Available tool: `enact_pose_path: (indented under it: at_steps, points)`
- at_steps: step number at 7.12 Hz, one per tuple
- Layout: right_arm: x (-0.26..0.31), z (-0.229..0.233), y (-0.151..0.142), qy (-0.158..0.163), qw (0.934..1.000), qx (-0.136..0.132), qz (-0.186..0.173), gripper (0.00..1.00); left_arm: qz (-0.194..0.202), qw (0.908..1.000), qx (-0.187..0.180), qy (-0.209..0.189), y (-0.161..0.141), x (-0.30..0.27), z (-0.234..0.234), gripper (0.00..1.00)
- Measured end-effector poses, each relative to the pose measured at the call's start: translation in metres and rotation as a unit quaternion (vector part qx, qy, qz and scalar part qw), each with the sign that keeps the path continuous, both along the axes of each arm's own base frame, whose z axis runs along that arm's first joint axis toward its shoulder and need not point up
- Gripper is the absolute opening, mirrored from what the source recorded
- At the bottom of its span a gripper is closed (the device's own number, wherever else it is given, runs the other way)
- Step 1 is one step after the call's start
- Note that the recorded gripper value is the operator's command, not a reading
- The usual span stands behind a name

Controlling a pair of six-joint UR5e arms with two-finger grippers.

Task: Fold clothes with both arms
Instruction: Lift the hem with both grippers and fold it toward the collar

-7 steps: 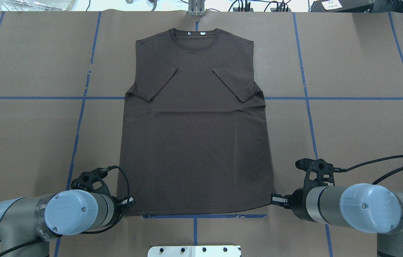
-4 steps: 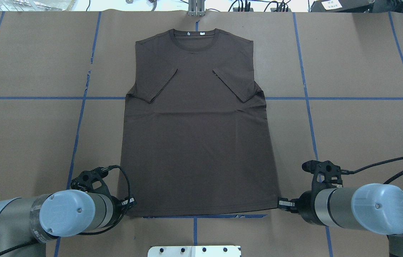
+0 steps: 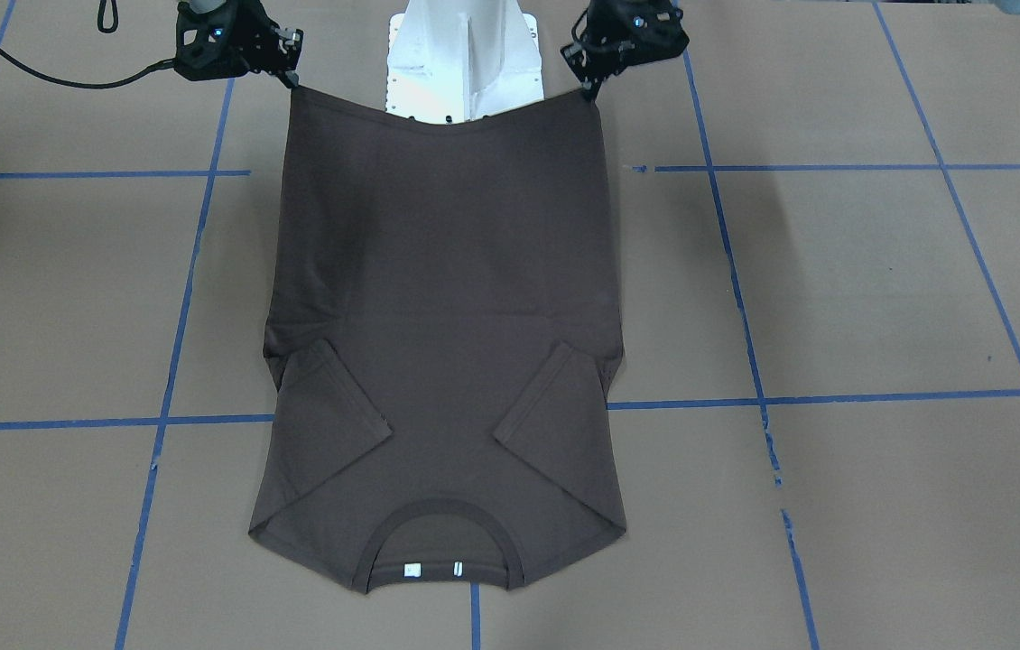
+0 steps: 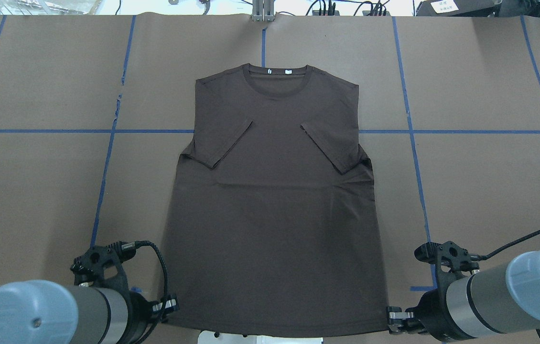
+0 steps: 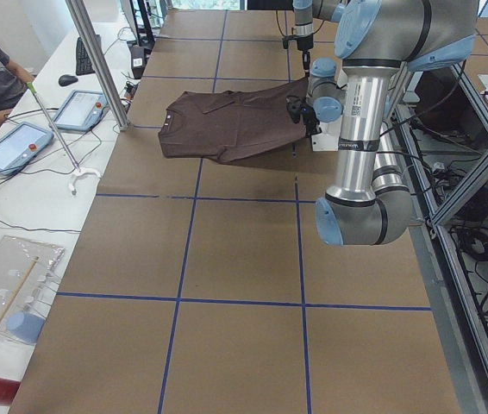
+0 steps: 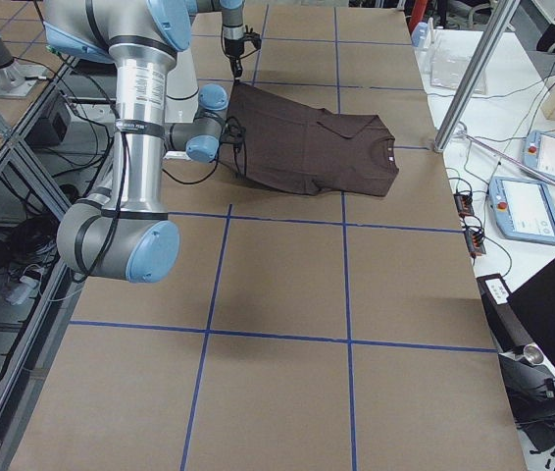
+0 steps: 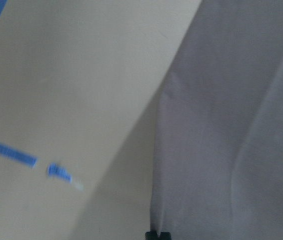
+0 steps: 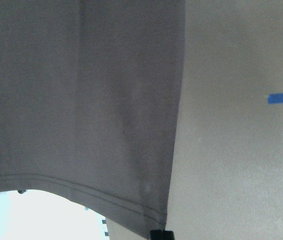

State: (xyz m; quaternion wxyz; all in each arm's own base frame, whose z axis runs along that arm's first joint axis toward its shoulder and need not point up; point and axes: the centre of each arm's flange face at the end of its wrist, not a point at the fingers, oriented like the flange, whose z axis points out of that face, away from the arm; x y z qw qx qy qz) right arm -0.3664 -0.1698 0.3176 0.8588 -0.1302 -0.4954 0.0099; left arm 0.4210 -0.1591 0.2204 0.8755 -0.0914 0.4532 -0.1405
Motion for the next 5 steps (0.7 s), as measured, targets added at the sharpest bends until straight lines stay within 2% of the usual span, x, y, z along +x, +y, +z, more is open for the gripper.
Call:
enact_pose_path:
  at_steps: [2, 4, 5]
  points:
    - [0.012, -0.010, 0.000, -0.013, 0.9997, -0.011, -0.016, 0.00, 0.042, 0.9989, -0.006, 0.020, 0.034, -0.012, -0.018, 0.00]
    - [0.020, -0.014, -0.017, -0.021, 0.9997, -0.012, -0.001, 0.00, 0.046, 0.9985, -0.008, 0.027, 0.039, -0.015, -0.023, 0.00]
    - [0.022, -0.018, -0.034, -0.027, 0.9994, -0.010, 0.018, 0.00, 0.035, 0.9990, -0.006, 0.029, 0.028, -0.017, -0.025, 0.00]
